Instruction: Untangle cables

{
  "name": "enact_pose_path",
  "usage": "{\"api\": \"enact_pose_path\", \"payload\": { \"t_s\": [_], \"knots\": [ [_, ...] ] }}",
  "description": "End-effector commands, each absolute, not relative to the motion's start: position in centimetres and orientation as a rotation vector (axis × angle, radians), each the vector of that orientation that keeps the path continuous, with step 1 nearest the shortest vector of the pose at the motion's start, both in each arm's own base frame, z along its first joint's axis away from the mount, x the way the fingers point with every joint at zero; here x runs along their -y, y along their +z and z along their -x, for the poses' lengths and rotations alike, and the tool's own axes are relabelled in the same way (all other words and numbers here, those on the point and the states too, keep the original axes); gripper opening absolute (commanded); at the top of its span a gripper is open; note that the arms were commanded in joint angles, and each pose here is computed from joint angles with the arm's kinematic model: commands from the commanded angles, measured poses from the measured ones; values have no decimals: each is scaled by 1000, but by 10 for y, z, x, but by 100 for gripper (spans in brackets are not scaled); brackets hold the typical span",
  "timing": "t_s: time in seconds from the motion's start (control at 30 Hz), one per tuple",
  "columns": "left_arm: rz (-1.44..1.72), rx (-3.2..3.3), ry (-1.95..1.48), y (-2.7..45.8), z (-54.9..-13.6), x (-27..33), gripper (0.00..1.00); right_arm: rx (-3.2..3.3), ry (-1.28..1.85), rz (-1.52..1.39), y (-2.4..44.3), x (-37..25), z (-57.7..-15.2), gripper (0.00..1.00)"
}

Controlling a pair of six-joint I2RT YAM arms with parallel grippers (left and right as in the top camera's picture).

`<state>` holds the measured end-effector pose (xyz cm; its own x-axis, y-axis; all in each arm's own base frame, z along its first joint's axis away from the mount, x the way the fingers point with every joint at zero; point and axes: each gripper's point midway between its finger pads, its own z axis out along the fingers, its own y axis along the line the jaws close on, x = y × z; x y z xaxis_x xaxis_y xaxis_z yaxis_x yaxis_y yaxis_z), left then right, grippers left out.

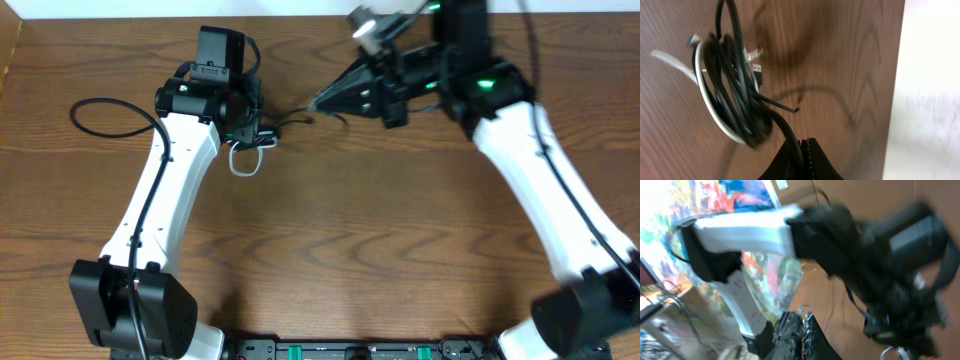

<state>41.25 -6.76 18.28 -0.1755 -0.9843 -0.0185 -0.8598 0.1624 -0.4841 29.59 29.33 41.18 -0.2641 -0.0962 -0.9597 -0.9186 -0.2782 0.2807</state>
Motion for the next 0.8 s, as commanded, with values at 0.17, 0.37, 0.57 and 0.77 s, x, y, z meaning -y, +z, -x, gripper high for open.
{"api": "enact_pose_path", "payload": {
  "t_s": [0.17, 0.37, 0.57, 0.77],
  "knots": [
    [1638, -2110, -431, 196, -415, 50, 7, -1292, 1465, 1231, 497, -217, -268, 1],
    [1638, -2109, -432, 196, -415, 50, 7, -1359, 1428, 1138, 500, -192, -272, 1],
    [1600, -2083, -555, 211, -426, 61, 7, -1575, 1438, 921, 457, -197, -318, 9],
    [1514, -1906, -776, 277, -433, 65, 7, -1952, 1217, 706, 369, -205, -366, 27]
  ]
}}
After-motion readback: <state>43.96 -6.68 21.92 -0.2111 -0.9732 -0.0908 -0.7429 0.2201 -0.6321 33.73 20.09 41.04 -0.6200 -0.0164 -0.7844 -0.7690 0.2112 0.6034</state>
